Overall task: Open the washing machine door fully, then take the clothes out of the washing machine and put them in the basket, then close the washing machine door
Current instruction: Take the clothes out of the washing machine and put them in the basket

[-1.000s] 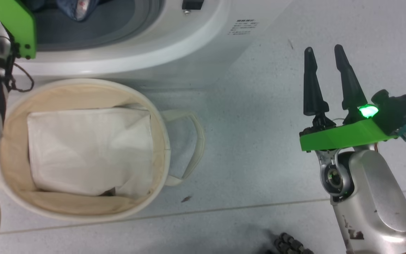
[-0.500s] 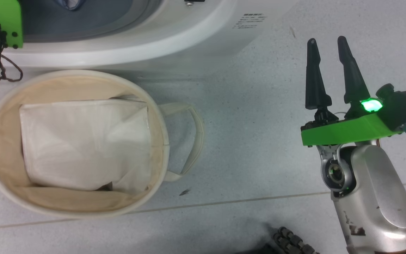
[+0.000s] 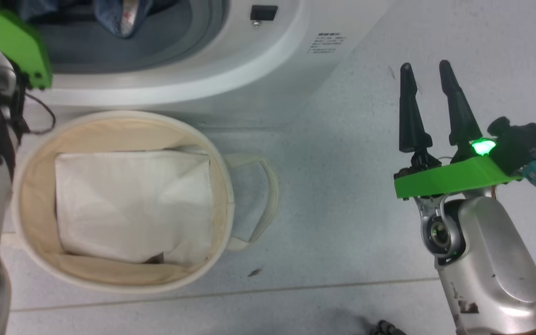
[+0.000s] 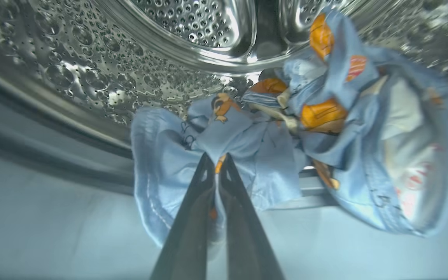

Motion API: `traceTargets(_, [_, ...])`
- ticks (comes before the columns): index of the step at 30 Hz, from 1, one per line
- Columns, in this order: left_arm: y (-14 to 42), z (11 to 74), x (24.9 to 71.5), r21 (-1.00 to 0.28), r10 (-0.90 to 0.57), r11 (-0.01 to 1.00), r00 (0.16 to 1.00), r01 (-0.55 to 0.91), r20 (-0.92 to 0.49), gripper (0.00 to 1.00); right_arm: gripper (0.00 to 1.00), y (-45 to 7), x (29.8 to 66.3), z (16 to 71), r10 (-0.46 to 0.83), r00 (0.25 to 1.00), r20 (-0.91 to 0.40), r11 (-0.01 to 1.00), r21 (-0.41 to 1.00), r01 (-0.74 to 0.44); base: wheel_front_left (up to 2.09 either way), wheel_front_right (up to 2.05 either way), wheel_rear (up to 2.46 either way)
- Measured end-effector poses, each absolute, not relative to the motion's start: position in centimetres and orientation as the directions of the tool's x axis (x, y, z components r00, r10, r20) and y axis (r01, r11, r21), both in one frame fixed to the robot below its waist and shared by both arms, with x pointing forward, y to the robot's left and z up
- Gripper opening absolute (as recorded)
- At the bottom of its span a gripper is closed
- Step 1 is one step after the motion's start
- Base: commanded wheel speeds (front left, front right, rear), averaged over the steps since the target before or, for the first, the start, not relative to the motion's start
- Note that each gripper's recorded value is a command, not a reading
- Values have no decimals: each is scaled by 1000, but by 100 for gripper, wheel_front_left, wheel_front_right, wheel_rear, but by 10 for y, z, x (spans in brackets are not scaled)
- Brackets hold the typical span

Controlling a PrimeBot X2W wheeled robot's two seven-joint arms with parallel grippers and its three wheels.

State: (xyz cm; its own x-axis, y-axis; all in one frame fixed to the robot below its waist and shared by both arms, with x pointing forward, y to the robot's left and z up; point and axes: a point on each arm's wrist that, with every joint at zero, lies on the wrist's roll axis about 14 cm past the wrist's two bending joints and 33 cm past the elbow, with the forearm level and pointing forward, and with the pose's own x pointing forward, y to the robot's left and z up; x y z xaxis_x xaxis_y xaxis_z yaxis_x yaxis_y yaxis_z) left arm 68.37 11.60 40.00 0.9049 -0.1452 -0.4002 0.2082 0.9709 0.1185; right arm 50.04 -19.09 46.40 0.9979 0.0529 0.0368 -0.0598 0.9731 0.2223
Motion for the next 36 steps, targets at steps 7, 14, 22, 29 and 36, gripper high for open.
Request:
traceTargets(7, [112, 407, 640, 85, -229, 958, 908, 275, -351, 0, 100, -186, 486, 481, 59, 997, 55, 970, 233, -71, 0, 0, 0])
traceTargets(14, [102, 438, 604, 8, -287, 954, 921, 299, -264, 0, 100, -177, 468, 496, 75, 995, 73, 967, 239, -90, 0, 0, 0])
traceTargets(22, [98, 483, 553, -82, -329, 943, 939, 322, -101, 0, 100, -166, 442, 508, 99, 992, 84, 962, 246, -117, 0, 0, 0])
traceTargets(29, [92, 475, 483, -140, -382, 920, 918, 367, -104, 0, 100, -160, 424, 522, 113, 987, 115, 961, 240, -138, 0, 0, 0])
traceTargets(36, [83, 428, 423, -192, -423, 905, 857, 380, -294, 0, 100, -159, 417, 527, 116, 985, 126, 960, 239, -144, 0, 0, 0])
